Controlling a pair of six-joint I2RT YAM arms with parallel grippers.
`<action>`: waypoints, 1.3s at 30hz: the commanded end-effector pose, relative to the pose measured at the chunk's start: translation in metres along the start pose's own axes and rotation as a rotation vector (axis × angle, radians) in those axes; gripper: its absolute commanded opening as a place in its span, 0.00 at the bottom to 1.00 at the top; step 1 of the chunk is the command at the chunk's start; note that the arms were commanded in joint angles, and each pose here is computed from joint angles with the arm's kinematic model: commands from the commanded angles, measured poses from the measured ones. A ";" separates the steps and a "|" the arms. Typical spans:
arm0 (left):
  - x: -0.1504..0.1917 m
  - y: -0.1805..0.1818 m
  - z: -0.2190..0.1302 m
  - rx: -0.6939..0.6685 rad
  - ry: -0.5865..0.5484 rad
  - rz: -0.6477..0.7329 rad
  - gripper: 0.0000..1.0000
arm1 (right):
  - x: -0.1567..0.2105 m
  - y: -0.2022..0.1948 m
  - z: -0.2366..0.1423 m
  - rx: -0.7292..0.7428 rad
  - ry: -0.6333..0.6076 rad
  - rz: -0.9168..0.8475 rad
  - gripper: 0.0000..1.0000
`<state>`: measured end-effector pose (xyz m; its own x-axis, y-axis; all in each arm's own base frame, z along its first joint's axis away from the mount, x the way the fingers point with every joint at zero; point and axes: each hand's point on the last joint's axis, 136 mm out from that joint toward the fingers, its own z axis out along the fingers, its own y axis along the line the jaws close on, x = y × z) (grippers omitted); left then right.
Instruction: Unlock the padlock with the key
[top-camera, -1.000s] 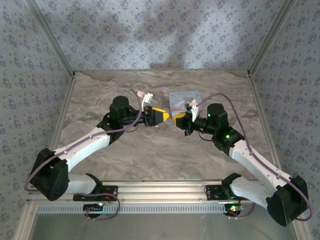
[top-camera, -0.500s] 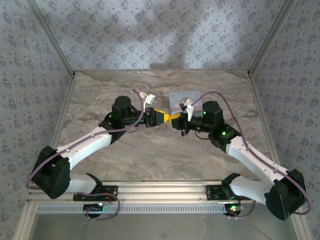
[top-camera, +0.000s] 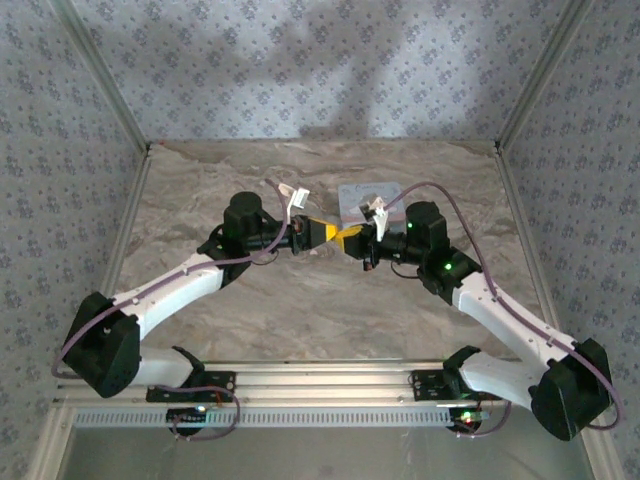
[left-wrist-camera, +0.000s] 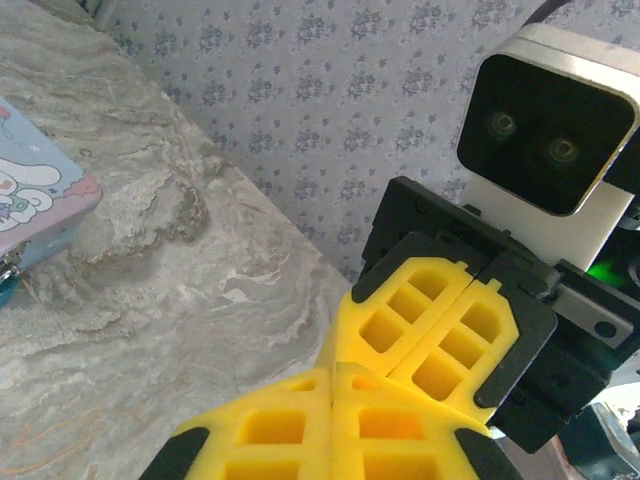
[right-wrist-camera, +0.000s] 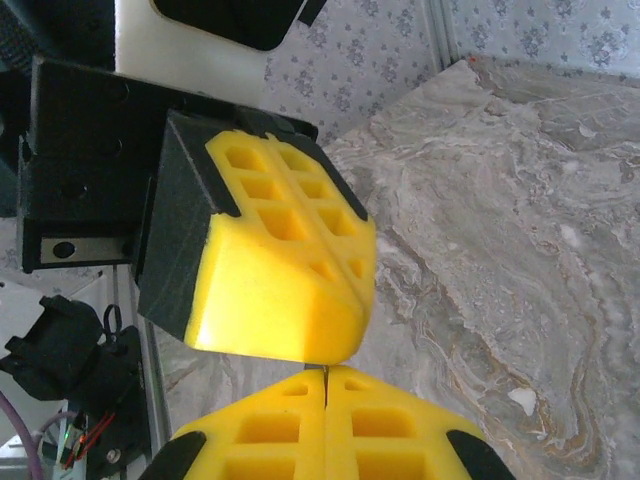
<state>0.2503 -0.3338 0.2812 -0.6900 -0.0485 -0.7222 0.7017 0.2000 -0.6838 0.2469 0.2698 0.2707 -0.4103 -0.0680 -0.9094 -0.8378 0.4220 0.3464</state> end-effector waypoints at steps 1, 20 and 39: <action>-0.022 -0.018 -0.001 0.029 -0.075 0.045 0.00 | -0.017 0.005 -0.007 -0.038 -0.078 0.037 0.12; -0.029 -0.020 0.001 0.020 -0.122 0.046 0.00 | -0.011 0.003 -0.004 -0.078 -0.118 0.155 0.42; -0.028 -0.021 0.001 0.022 -0.121 0.045 0.00 | -0.015 0.001 0.005 -0.084 -0.115 0.170 0.31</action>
<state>0.2594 -0.3364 0.2959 -0.6640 -0.1293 -0.7365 0.7060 0.2159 -0.6745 0.2532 0.2717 0.2656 -0.5411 0.0832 -0.8368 -0.7651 0.3644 0.5309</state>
